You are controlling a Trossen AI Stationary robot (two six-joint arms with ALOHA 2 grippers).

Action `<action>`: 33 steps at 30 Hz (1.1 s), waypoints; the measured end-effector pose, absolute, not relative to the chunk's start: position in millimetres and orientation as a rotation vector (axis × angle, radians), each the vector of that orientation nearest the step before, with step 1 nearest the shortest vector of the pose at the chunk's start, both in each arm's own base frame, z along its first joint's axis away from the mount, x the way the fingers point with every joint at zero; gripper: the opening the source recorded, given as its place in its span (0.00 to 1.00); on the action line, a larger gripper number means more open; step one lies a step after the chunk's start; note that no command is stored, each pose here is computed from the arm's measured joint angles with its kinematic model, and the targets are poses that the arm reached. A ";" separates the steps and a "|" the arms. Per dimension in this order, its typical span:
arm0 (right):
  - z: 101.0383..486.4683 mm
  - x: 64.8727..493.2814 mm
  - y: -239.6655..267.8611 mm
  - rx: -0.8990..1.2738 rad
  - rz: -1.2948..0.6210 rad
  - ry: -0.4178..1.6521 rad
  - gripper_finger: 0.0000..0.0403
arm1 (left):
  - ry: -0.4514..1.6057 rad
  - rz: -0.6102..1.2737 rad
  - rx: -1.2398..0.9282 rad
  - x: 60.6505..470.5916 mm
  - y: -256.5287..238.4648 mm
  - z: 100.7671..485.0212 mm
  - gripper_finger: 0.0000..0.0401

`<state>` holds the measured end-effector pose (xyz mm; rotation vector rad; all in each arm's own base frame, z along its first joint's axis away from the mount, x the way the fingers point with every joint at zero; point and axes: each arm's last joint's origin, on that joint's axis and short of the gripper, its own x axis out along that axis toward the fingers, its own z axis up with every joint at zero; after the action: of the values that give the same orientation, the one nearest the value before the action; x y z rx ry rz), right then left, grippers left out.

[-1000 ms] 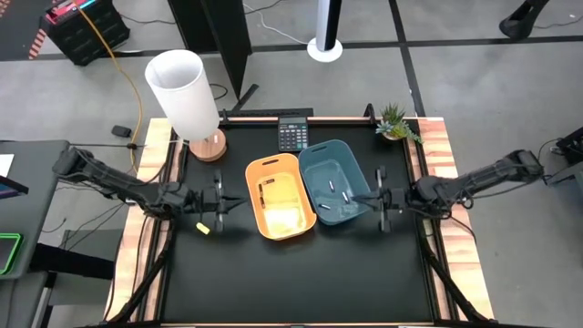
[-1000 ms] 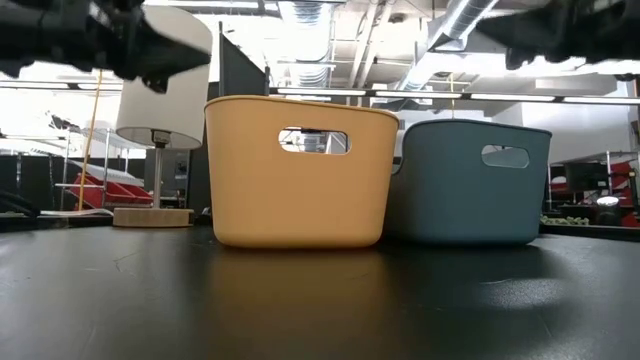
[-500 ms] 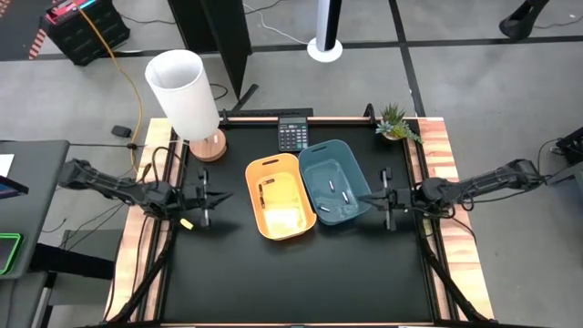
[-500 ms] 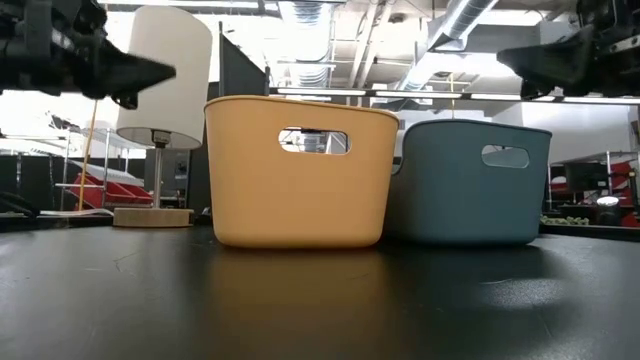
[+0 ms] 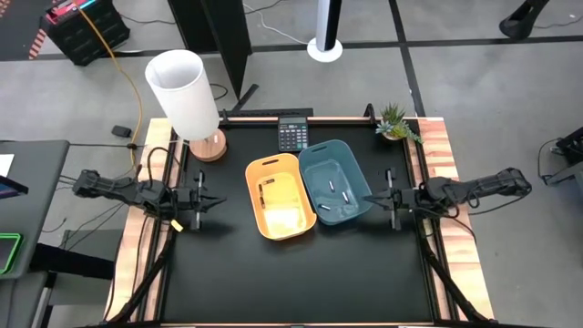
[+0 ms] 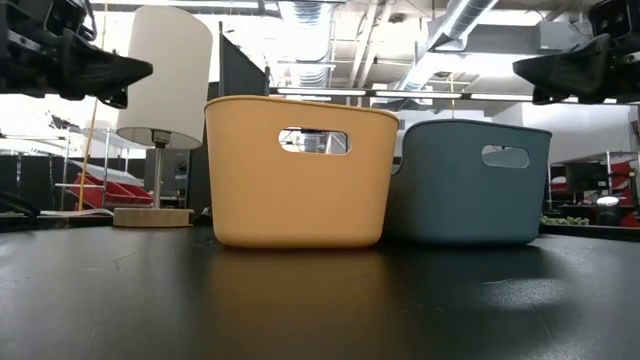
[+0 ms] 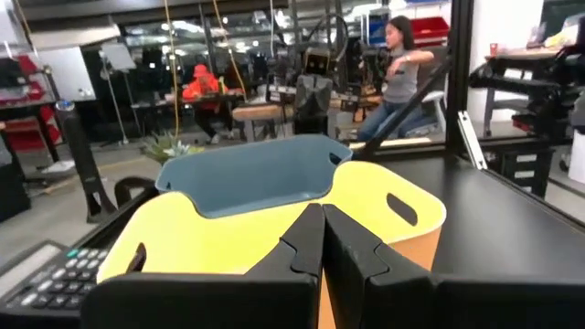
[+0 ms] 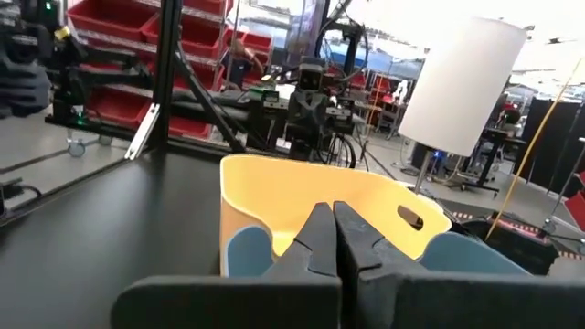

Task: Sort batteries
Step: Return to Home Position

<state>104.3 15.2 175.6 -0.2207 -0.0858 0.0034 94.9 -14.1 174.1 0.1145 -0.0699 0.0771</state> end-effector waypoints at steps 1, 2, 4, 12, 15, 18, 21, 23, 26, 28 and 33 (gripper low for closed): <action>175.8 102.7 14.8 -0.216 0.003 -0.091 0.00 | -0.066 0.073 0.118 95.2 -14.2 173.8 0.00; 175.6 101.0 14.5 -0.215 0.003 -0.093 0.00 | -0.066 0.072 0.119 95.3 -14.0 173.8 0.00; 174.8 97.7 13.9 -0.215 0.003 -0.095 0.00 | -0.069 0.063 0.120 95.1 -13.6 173.9 0.00; 170.1 96.1 13.3 -0.201 0.029 -0.056 0.00 | -0.062 0.052 0.105 96.1 -9.5 172.9 0.00; 170.0 96.2 12.6 -0.208 0.024 -0.054 0.00 | -0.061 0.081 0.089 96.3 -6.8 172.8 0.00; 169.9 96.3 12.1 -0.190 0.019 -0.053 0.01 | -0.062 0.115 0.062 96.4 -4.7 172.8 0.00; 169.8 96.4 12.1 -0.138 0.021 -0.052 0.03 | -0.065 0.119 0.019 96.4 -4.5 172.8 0.00; 169.7 96.4 12.1 -0.126 0.021 -0.051 0.05 | -0.068 0.133 -0.017 96.3 -4.1 172.9 0.00; 169.7 96.4 12.1 -0.123 0.021 -0.051 0.08 | -0.073 0.173 -0.039 96.1 -2.9 173.1 0.00; 169.6 96.4 12.1 -0.123 0.021 -0.050 0.08 | -0.071 0.174 -0.023 96.1 -2.9 173.1 0.00; 169.5 96.4 12.1 -0.123 0.021 -0.050 0.08 | -0.067 0.176 0.024 96.1 -2.9 173.1 0.00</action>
<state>96.4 12.1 169.5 -0.1230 -0.0499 0.0208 96.1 -2.9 173.1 0.0244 -0.0671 0.1764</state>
